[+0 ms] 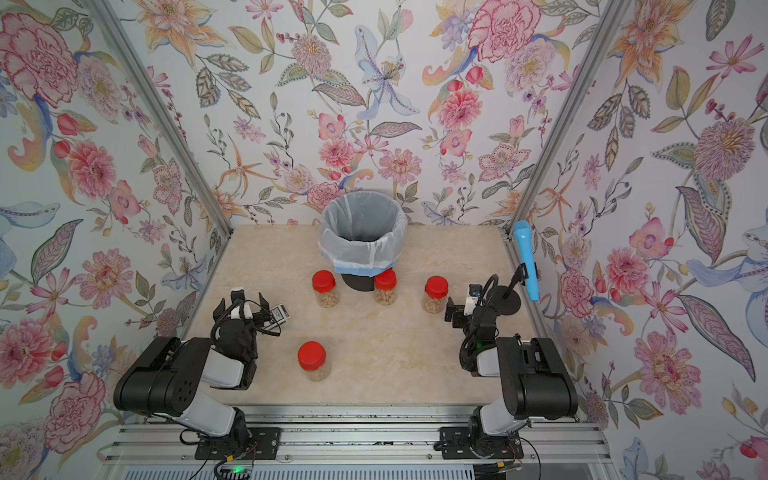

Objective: Empty moldy peanuts from jars
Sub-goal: Move the trash bin to the center of the board.

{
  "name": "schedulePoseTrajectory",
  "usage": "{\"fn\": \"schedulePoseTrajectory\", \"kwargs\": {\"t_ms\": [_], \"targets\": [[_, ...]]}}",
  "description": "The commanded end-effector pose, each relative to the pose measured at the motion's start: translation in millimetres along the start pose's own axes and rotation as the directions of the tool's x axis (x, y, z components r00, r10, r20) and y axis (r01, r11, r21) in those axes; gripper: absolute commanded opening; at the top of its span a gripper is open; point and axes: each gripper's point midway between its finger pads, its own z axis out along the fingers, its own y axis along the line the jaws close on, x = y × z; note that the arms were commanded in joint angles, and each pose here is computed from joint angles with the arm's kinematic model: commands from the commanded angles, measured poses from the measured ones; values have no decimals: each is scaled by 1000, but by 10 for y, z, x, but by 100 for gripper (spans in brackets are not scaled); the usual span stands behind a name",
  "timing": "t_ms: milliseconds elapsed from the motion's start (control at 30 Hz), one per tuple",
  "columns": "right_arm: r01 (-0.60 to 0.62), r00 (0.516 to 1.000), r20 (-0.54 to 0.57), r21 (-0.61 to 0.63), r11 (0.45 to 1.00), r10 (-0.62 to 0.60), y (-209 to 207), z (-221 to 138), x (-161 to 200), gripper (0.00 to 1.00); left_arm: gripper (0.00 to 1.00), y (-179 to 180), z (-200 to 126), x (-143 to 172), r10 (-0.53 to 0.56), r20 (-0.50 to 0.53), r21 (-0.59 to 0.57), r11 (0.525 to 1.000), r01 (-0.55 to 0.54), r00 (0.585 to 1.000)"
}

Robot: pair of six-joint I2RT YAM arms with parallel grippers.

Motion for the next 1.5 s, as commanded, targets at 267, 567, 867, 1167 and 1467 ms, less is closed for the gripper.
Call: {"fn": "schedulePoseTrajectory", "kwargs": {"t_ms": [267, 567, 867, 1167, 1467], "targets": [[13, 998, 64, 1, 1000, -13, -12, 40, -188, 100, 100, 15, 28, -136, -9, 47, -21, 1000, 10, 999], [14, 998, 66, 1, 1000, -14, -12, 42, -194, 100, 100, 16, 29, -141, -9, 49, -22, 1000, 10, 999], [8, 998, 63, 21, 1000, -9, -49, 40, -205, 100, 100, 13, 24, -145, -8, 50, -21, 1000, 10, 999], [8, 1000, -14, 30, 1000, -8, -66, 119, -410, 100, 100, 44, 73, -321, 0, 29, -39, 999, 1, 1000], [-62, 998, -20, 27, 998, 63, -69, -45, -625, 100, 100, 89, -59, -449, -11, 76, -37, 999, 14, 997]]}}
